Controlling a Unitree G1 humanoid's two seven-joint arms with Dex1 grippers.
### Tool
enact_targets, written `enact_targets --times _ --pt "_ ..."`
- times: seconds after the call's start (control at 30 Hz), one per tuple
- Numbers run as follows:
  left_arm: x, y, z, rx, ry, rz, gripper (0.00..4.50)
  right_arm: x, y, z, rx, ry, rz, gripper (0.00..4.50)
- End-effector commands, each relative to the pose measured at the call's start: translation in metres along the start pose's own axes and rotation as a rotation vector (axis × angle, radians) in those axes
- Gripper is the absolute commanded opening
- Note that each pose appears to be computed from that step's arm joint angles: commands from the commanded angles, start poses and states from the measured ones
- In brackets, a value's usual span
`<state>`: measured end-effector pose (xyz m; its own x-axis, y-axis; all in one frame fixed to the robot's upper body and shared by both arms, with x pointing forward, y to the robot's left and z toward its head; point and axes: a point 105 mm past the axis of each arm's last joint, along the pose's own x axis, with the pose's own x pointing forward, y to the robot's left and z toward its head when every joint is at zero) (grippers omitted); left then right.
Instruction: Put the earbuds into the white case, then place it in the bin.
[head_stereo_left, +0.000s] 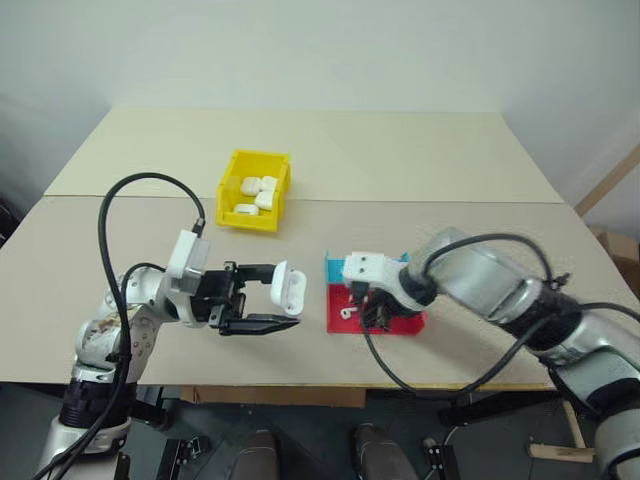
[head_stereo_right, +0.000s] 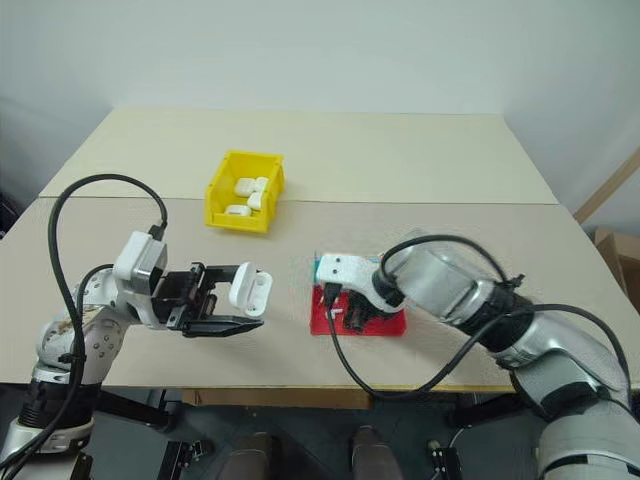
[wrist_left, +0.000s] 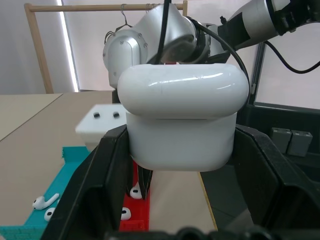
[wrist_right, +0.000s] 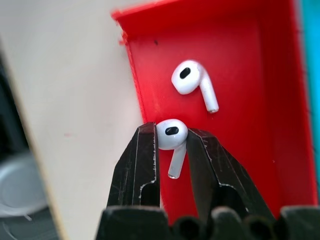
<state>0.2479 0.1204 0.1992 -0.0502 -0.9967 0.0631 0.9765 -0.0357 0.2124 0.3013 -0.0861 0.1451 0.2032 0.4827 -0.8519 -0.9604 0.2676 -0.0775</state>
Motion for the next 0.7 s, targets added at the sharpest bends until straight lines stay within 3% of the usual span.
enact_targets --times 0.03,0.2,0.3,0.5,0.7 --pt "0.0 0.004 0.015 0.074 -0.022 0.006 2.76 -0.059 -0.002 0.017 0.08 -0.247 -0.031 0.62" --pt "0.003 0.015 0.025 0.086 -0.076 0.029 2.76 -0.116 0.0 0.051 0.07 -0.811 -0.153 0.62" --pt "0.008 0.019 0.034 0.083 -0.134 0.033 2.76 -0.127 0.008 0.067 0.071 -1.016 -0.16 0.62" --pt "0.018 0.026 0.049 0.047 -0.225 0.024 2.76 -0.139 0.036 0.102 0.025 -1.2 -0.065 0.62" --pt "0.021 0.027 0.048 0.038 -0.196 0.011 2.76 -0.132 0.048 0.111 0.008 -1.196 -0.014 0.62"
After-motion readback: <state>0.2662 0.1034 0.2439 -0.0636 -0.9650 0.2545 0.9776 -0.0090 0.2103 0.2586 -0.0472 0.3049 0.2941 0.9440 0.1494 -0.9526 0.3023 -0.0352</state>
